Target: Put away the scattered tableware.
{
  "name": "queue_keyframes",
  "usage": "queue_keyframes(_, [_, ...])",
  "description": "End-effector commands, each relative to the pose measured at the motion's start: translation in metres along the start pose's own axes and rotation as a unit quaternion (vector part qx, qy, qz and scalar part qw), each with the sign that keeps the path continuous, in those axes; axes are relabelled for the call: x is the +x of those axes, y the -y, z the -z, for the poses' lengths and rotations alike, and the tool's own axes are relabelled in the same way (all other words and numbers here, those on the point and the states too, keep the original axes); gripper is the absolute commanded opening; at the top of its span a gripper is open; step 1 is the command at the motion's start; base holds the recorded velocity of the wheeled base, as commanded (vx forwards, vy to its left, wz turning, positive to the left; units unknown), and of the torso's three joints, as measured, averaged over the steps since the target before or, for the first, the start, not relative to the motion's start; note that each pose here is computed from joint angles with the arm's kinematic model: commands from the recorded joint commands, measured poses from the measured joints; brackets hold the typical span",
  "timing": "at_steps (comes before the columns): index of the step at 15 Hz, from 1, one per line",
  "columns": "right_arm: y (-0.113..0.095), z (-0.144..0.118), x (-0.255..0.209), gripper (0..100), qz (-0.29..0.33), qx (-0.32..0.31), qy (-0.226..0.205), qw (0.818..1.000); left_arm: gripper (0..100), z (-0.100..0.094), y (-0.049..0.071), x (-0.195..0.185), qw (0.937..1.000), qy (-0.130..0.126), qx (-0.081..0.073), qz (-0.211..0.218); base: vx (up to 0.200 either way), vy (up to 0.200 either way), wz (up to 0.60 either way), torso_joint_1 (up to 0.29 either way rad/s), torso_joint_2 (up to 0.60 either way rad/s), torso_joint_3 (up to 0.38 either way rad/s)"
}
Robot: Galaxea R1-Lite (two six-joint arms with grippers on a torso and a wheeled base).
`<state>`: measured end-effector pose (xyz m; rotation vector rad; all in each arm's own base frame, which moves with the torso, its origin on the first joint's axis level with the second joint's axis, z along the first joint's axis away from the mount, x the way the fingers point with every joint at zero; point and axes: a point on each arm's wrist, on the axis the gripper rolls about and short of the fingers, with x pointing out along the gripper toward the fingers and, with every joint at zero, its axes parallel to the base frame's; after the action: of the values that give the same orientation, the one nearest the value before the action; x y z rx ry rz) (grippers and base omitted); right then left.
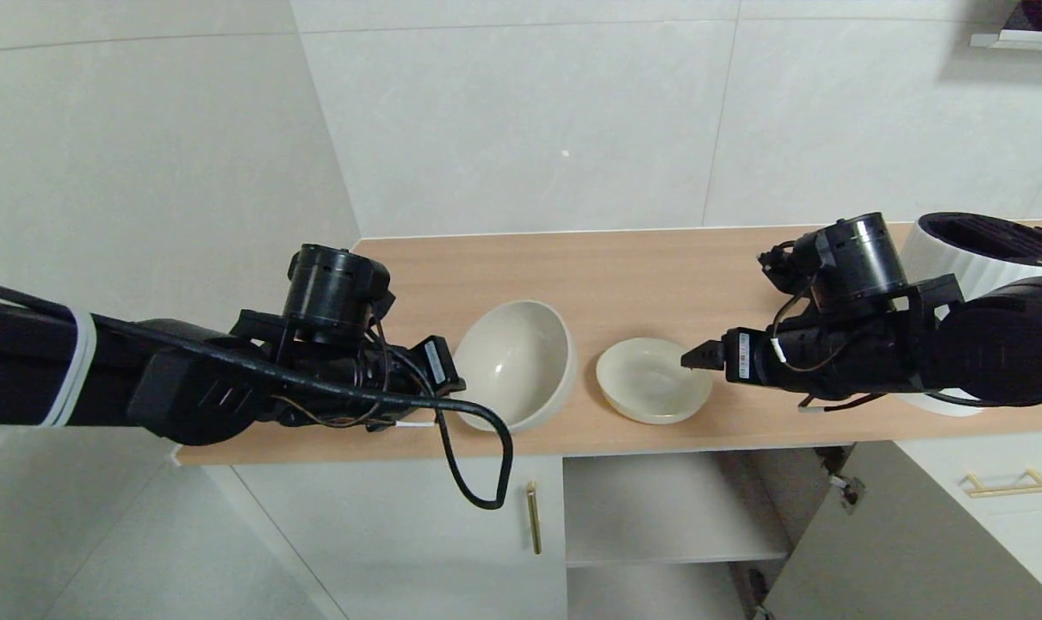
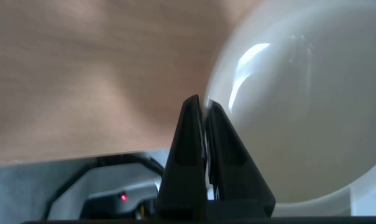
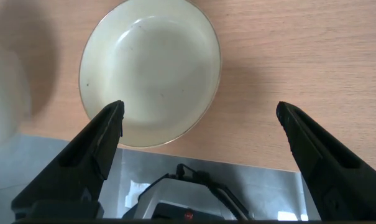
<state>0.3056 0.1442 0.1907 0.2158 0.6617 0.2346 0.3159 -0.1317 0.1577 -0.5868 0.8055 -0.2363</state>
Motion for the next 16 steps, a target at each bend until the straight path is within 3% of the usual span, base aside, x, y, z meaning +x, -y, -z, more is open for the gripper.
queue_keyframes(1, [0.000, -0.001, -0.001, 100, -0.001, 0.000, 0.002, 1.000, 0, -0.001, 0.001, -0.003, 1.0000, 0.004, 0.000, 0.003, 0.000, 0.000, 0.00, 0.000, 0.00, 0.000])
queue_keyframes(10, [-0.004, 0.015, 0.040, 100, 0.074, -0.019, 0.013, 0.997, 0, -0.001, 0.004, -0.006, 1.0000, 0.007, 0.002, 0.007, 0.000, 0.000, 0.00, 0.000, 0.00, 0.000])
queue_keyframes(16, [-0.004, 0.017, 0.050, 100, 0.076, -0.017, 0.017, 0.997, 0, 0.000, 0.003, -0.005, 1.0000, 0.005, 0.001, 0.006, 0.000, 0.000, 0.00, 0.000, 0.00, 0.000])
